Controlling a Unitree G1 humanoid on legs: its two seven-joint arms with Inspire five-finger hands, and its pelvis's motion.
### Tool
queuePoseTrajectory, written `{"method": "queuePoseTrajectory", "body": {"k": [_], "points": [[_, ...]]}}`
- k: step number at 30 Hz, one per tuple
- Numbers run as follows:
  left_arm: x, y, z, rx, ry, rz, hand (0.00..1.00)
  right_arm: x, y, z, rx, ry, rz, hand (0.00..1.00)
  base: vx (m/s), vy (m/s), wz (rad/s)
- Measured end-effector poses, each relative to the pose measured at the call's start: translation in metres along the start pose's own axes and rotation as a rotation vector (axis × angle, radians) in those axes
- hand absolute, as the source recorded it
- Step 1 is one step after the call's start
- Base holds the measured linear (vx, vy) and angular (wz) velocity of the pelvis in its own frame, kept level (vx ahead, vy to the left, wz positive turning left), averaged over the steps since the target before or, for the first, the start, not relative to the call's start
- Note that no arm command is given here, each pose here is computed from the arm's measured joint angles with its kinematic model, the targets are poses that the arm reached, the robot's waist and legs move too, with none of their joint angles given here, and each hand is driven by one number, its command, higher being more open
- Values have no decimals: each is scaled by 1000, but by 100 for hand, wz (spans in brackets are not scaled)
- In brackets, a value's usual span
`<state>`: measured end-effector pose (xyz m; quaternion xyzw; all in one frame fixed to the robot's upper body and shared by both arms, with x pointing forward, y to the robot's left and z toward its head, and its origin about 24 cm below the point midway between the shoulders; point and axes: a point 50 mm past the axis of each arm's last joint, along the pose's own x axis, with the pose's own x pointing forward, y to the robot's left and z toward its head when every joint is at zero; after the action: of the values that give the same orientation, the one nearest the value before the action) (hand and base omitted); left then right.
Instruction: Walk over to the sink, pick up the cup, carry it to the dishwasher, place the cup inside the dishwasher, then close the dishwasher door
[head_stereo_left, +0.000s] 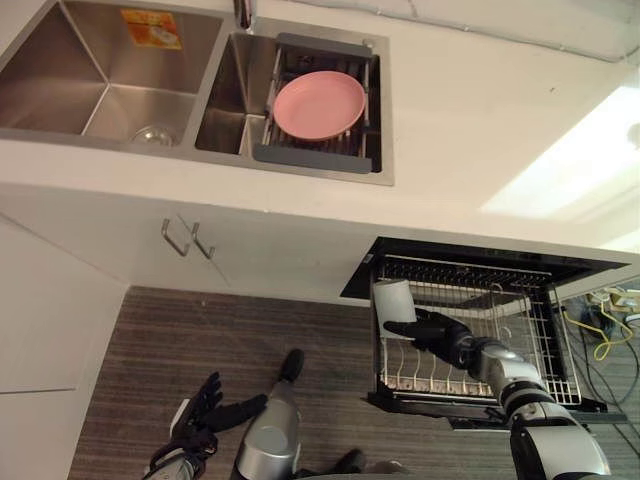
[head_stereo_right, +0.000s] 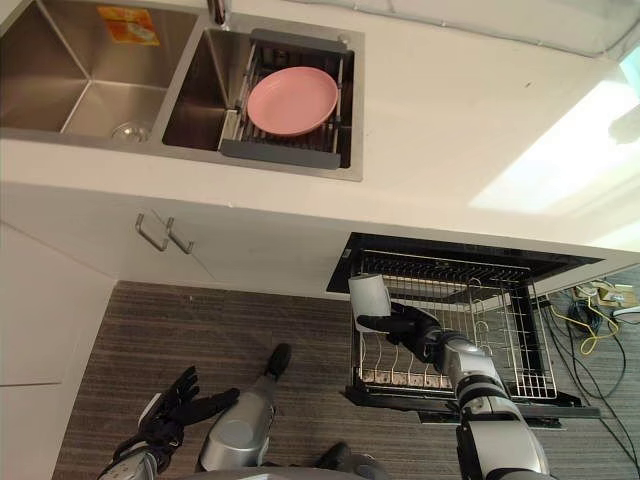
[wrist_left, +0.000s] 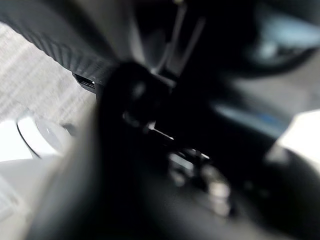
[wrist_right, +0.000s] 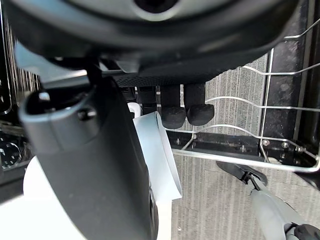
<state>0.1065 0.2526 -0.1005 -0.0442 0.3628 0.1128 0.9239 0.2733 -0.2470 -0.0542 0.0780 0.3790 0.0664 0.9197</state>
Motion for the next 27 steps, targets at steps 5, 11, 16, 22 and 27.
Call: {"method": "queuePoseTrajectory", "body": {"k": [5,11,16,22,27], "points": [[5,-1,6,-38,-16,5,100,-2,-5,2,55,-7,-32,0,-99,20,6],[7,-4,8,-45,-25,14,100,0,-3,6,78,-14,-42,0,-50,14,0],[7,-7,4,-54,-9,12,100,-1,-5,4,153,-35,-55,0,-23,-28,-7],[7,-3,-2,-54,16,24,100,-3,-10,-10,210,-21,-100,0,-87,-16,-6],[6,2,-10,-39,54,43,100,-6,-15,-26,233,28,-136,0,-35,-15,-2]]}}
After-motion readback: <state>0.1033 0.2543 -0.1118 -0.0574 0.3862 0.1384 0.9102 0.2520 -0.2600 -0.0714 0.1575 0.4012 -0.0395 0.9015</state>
